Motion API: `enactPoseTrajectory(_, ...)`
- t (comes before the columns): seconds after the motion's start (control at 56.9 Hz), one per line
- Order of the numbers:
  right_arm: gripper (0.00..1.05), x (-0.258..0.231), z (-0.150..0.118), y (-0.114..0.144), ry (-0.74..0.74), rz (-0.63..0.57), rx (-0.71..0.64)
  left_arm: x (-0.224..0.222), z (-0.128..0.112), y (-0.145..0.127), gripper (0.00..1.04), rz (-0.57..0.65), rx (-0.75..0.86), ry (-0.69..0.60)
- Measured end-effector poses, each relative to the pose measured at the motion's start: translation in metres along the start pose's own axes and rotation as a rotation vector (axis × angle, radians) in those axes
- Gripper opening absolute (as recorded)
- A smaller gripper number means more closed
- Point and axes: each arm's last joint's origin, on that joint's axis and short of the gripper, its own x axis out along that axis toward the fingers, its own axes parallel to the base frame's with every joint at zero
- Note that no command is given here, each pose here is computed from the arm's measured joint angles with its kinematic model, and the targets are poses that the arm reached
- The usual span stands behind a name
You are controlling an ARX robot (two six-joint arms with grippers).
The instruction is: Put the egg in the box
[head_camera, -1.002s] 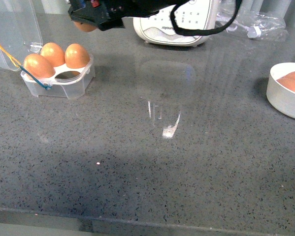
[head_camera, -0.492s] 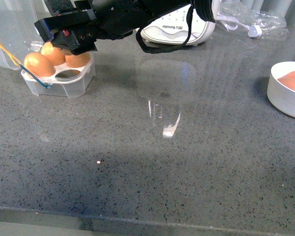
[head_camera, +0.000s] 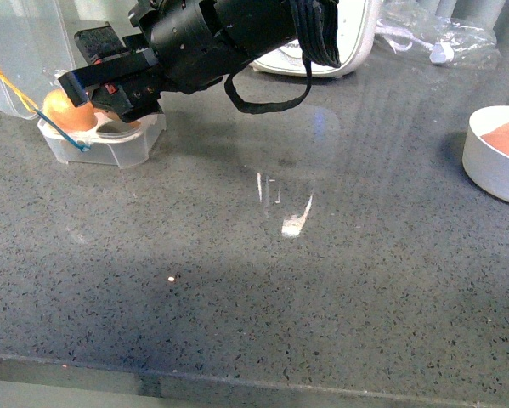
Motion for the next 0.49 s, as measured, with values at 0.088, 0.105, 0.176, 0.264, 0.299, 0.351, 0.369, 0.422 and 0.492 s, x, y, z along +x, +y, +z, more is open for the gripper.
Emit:
enactPoseTrajectory(0.088,0.47,0.0001,-0.0004,0.0,0.007,0.001,-0.004,0.0,0.0,0.0,0.98,0.0,0.0,0.0)
enactPoseTrajectory(0.105,0.49,0.0001,-0.0005,0.0,0.008,0.001,-0.004,0.0,0.0,0.0,0.98,0.0,0.0,0.0)
enactPoseTrajectory(0.176,0.6,0.0001,-0.0001,0.0,0.007,0.001,-0.004,0.0,0.0,0.0,0.98,0.0,0.0,0.0)
enactPoseTrajectory(0.264,0.81,0.0001,-0.0009,0.0003,0.014,0.008,-0.009,0.0,0.0,0.0,0.98,0.0,0.0,0.0)
enactPoseTrajectory(0.299,0.87,0.0,-0.0009,0.0001,0.014,0.008,-0.011,0.0,0.0,0.0,0.98,0.0,0.0,0.0)
enactPoseTrajectory(0.351,0.96,-0.0002,-0.001,-0.0002,0.014,0.007,-0.011,0.0,0.0,0.0,0.98,0.0,0.0,0.0)
enactPoseTrajectory(0.369,0.99,-0.0002,-0.001,-0.0004,0.013,0.007,-0.011,0.0,0.0,0.0,0.98,0.0,0.0,0.0)
enactPoseTrajectory(0.422,0.99,-0.0008,-0.001,-0.0011,0.009,0.004,-0.012,0.0,0.0,0.0,0.98,0.0,0.0,0.0)
enactPoseTrajectory(0.492,0.97,-0.0065,-0.0014,-0.002,-0.008,-0.009,-0.016,0.0,0.0,0.0,0.98,0.0,0.0,0.0)
